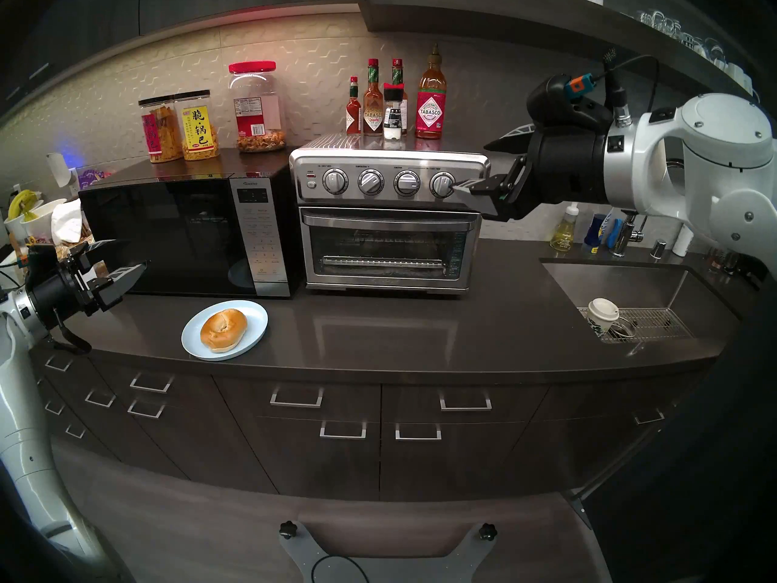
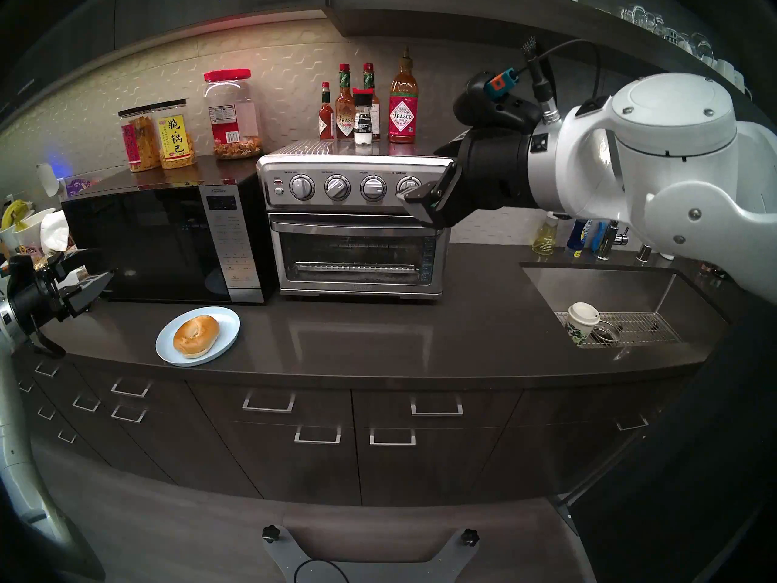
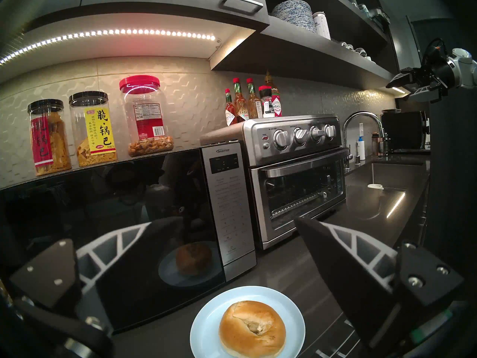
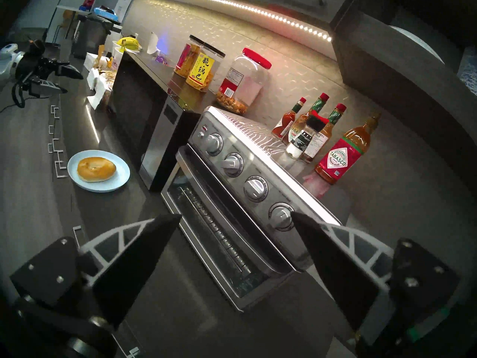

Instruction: Open the oven and place the bagel inside on the rack

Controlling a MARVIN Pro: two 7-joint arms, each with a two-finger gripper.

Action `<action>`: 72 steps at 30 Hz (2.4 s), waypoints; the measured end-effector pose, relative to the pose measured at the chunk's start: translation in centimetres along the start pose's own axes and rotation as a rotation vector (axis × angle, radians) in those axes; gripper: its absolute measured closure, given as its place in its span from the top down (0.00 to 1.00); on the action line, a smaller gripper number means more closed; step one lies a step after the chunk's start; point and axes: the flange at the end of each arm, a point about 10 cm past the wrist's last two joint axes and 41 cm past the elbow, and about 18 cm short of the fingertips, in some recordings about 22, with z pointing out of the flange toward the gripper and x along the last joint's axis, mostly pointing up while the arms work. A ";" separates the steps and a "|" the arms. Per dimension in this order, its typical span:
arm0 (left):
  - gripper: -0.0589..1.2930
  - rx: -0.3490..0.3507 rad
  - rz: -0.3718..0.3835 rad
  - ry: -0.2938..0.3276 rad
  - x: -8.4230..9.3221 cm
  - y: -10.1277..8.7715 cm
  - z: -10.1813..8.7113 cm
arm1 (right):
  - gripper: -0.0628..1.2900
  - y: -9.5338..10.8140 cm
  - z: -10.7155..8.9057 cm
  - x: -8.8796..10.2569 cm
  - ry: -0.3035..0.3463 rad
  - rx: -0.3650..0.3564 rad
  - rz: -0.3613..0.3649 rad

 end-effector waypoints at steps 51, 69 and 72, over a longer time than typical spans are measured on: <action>0.97 0.000 0.000 0.000 0.0 0.0 0.0 | 0.03 -5.4 11.0 -2.5 0.031 -0.103 -0.273; 0.97 0.000 0.000 0.000 0.0 0.0 0.0 | 0.03 -6.0 9.5 -4.5 0.029 -0.040 -0.269; 0.97 0.000 0.000 0.000 0.0 0.0 0.0 | 0.03 -5.5 9.4 -4.1 0.031 -0.006 -0.293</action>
